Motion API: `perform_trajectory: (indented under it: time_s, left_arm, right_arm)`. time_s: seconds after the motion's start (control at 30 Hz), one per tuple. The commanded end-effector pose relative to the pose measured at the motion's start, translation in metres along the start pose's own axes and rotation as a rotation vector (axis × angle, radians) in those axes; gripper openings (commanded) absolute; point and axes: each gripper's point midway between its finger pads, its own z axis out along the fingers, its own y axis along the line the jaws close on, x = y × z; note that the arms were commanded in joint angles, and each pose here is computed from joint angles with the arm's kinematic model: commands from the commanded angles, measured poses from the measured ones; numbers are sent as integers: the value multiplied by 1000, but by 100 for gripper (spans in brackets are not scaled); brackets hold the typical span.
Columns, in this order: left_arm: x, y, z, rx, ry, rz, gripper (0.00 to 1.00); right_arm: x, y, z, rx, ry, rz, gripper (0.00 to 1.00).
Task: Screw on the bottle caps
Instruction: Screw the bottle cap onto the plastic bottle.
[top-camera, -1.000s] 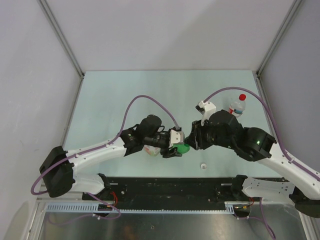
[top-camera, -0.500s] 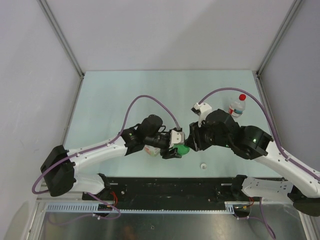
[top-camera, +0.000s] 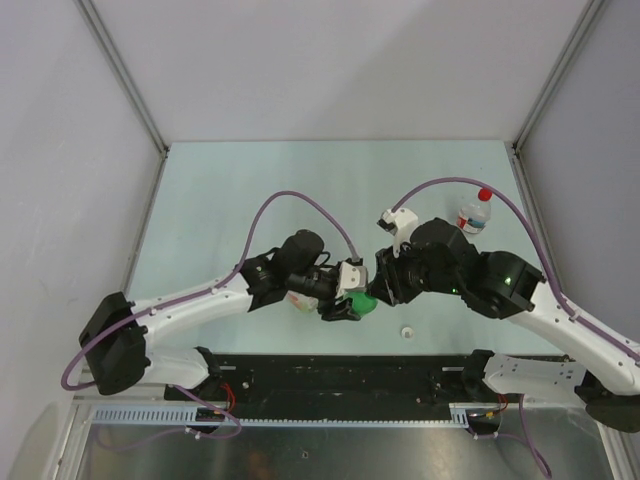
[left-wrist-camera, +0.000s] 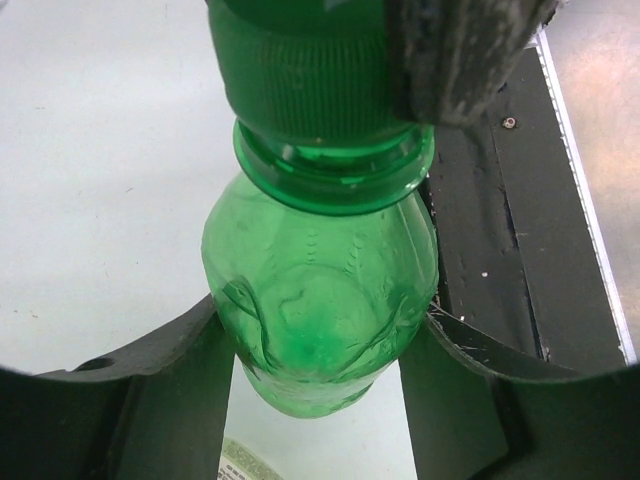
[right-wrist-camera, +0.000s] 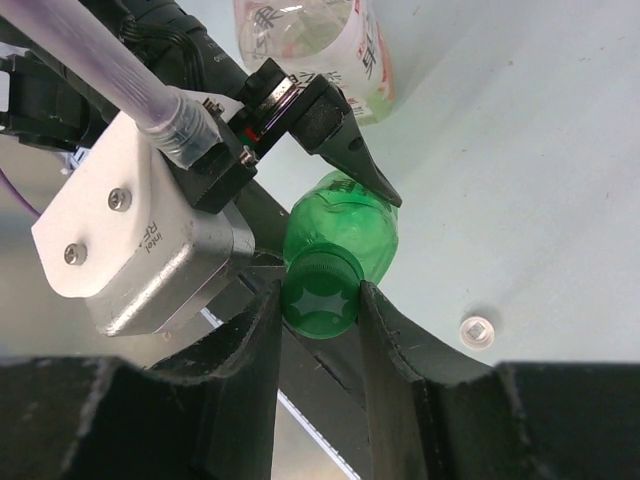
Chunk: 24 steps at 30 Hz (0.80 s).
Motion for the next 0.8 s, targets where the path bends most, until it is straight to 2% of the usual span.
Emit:
perform_trajectory:
  time_s: [0.0,0.23,0.4,0.5,0.67,0.77]
  left_arm:
    - [-70,4,-21,-26,-180,139,0]
    - [-87,-1,-37,-54,-229,170,0]
    - [-92,-5,-39,-38,-252,177,0]
    - [-92,-7,-37,-24,-254,171,0]
    - [-93,-1,-35,-42,-252,150,0]
    - [-89,14,-32,-110,-233,121,0]
  right_arm:
    - [17,0,5,-14,57,-23,23]
    - [32,-26,-1,79,40,34,21]
    - [20,-6,-3,-50,-29,23,20]
    - [18,4,1,-108,-23,-19,20]
    - [21,1,9,-94,6,-28,21]
    - [18,-6,13,-40,9,69,22]
